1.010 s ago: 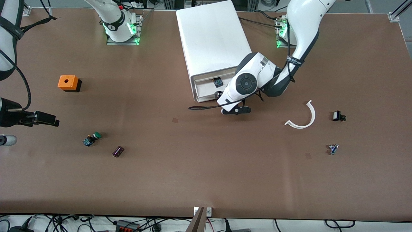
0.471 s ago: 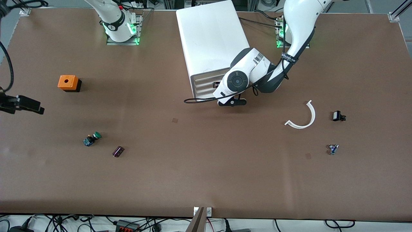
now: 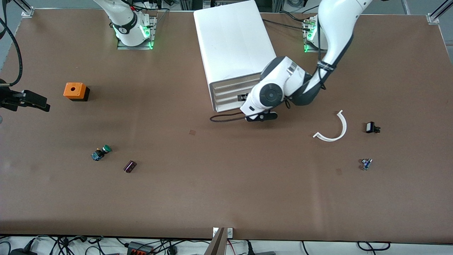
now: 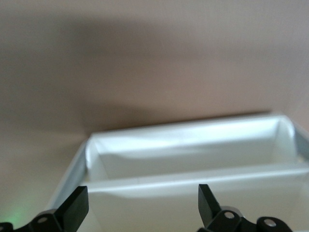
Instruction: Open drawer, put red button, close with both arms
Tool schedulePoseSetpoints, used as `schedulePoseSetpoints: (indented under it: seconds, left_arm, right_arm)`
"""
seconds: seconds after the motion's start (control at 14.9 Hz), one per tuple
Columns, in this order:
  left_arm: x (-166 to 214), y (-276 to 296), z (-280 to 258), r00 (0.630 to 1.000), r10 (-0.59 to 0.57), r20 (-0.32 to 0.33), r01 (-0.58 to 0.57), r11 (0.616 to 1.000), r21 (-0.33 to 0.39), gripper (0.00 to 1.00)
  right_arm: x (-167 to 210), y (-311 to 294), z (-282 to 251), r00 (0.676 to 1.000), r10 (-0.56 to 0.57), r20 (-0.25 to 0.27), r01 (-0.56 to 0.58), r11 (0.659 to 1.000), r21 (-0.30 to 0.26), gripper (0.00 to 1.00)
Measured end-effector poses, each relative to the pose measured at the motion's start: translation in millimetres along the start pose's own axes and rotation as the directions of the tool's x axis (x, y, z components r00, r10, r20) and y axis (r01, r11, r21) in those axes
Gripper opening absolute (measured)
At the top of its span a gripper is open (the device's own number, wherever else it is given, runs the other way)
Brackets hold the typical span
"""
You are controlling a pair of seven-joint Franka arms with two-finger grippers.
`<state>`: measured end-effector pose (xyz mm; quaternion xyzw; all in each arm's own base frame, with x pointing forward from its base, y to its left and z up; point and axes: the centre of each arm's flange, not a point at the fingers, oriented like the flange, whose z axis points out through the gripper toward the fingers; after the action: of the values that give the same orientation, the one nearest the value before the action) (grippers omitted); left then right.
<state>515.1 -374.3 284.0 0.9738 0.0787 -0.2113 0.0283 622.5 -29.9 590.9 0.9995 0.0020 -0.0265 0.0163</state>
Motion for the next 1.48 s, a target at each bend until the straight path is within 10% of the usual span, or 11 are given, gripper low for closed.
schedulePoseSetpoints:
  seconds: [0.4,1.48]
  left_arm:
    - [54.3,-66.9,-119.4,0.979,0.027,-0.2,-0.008,0.995,0.095,1.0]
    - [27.5,-305.2,-312.4,0.927,0.301,-0.225,-0.28,0.952,0.12,1.0]
  right_arm:
    - [-12.8,4.7,0.9,1.0,0.011,-0.001,-0.011,1.0,-0.004,1.0]
    - [-67.9,2.8,18.9,1.0,0.009,-0.019,-0.009,1.0,-0.001,1.0]
